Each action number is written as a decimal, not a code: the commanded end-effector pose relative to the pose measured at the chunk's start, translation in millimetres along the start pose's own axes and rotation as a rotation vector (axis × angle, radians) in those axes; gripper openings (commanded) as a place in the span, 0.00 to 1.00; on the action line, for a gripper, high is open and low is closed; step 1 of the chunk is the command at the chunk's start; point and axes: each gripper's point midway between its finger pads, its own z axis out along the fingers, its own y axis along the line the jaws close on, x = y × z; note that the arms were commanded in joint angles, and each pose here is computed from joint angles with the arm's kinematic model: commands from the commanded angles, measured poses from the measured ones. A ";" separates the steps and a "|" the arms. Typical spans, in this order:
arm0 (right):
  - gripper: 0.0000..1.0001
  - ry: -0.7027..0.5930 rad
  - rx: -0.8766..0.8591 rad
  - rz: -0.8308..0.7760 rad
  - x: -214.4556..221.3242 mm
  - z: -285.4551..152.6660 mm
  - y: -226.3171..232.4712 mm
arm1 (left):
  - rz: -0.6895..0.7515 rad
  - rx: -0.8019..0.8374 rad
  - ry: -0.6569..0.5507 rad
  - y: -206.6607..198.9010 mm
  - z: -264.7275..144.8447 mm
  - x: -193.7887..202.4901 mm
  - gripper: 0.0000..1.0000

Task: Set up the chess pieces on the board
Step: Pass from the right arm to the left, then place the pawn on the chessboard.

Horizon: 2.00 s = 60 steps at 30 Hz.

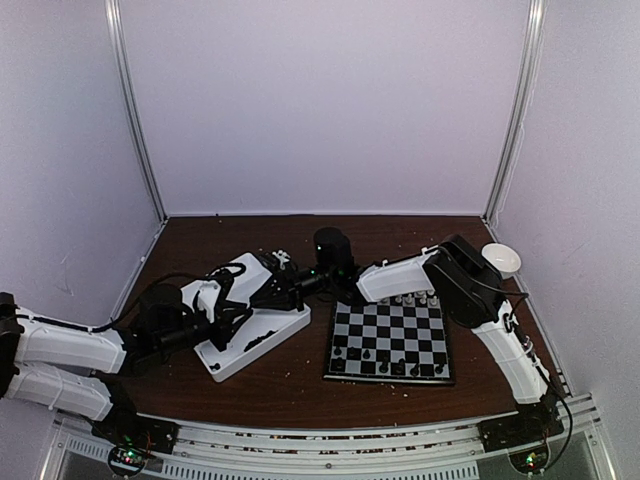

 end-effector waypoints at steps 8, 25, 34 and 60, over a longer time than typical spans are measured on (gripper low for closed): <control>0.08 0.008 -0.034 -0.069 0.7 -4.0 29.1 | 0.021 0.018 -0.042 -0.6 7.3 -24.2 0.09; 0.61 -0.011 -0.007 -0.085 -5.5 -18.4 29.7 | 0.034 0.062 0.071 -8.5 1.5 -15.8 0.00; 1.00 -0.118 0.128 -0.159 -27.9 -90.7 46.5 | 0.000 0.098 0.318 -15.4 -0.4 -24.9 0.01; 1.00 -0.506 0.876 -0.398 67.9 -394.3 68.0 | 0.749 0.101 1.151 -89.1 111.3 5.4 0.02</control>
